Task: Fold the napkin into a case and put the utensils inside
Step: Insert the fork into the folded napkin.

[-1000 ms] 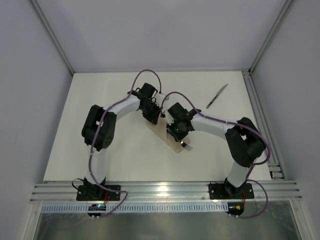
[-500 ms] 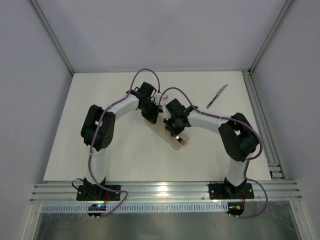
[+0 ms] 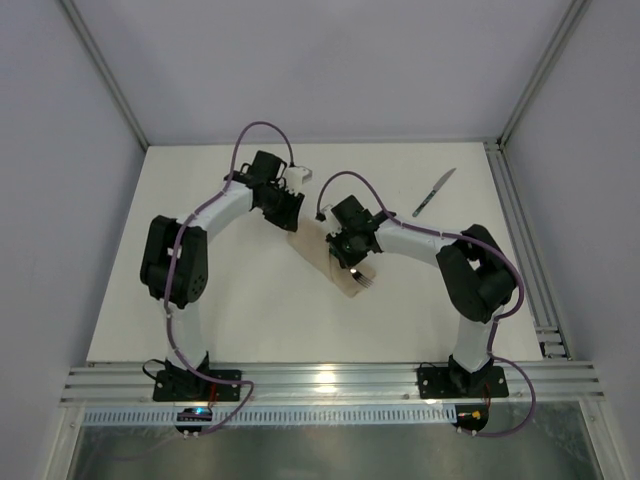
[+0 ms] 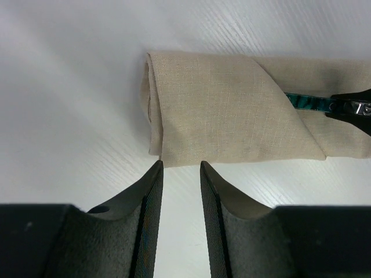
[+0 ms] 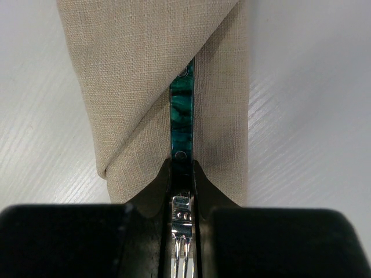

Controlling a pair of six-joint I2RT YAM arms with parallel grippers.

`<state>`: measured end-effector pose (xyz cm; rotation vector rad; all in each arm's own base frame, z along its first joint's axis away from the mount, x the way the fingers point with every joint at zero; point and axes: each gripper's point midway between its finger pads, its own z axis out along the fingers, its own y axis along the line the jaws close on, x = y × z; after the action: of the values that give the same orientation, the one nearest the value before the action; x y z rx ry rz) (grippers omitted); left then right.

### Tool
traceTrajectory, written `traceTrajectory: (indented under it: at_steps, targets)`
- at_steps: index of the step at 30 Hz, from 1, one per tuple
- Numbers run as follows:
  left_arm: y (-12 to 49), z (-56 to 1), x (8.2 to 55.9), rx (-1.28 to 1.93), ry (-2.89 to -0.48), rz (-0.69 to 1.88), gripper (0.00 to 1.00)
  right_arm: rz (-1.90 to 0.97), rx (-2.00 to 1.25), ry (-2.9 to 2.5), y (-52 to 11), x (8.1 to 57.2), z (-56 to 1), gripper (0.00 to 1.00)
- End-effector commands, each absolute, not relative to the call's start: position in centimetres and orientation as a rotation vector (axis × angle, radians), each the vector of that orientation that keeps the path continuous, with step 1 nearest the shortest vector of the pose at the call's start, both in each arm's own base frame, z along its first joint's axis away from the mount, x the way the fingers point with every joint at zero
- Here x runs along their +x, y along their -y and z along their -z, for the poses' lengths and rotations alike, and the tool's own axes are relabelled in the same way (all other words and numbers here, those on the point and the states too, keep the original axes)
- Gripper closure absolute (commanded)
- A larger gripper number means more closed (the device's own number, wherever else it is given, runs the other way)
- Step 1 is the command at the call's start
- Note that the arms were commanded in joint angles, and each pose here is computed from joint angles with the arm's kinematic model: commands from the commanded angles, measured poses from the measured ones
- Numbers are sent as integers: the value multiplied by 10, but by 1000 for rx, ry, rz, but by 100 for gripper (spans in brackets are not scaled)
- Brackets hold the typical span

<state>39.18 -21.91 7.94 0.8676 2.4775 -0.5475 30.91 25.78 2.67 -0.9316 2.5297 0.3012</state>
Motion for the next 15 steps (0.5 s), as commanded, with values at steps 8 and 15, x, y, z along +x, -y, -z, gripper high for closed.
traceTrajectory:
  at_steps: [8, 15]
  targets:
    - [213, -49, 407, 857, -2513, 500, 75, -324, -881, -2447, -273, 333, -46, 96]
    - [220, -47, 406, 887, -2497, 542, 88, -294, -869, -2432, -278, 347, -45, 96]
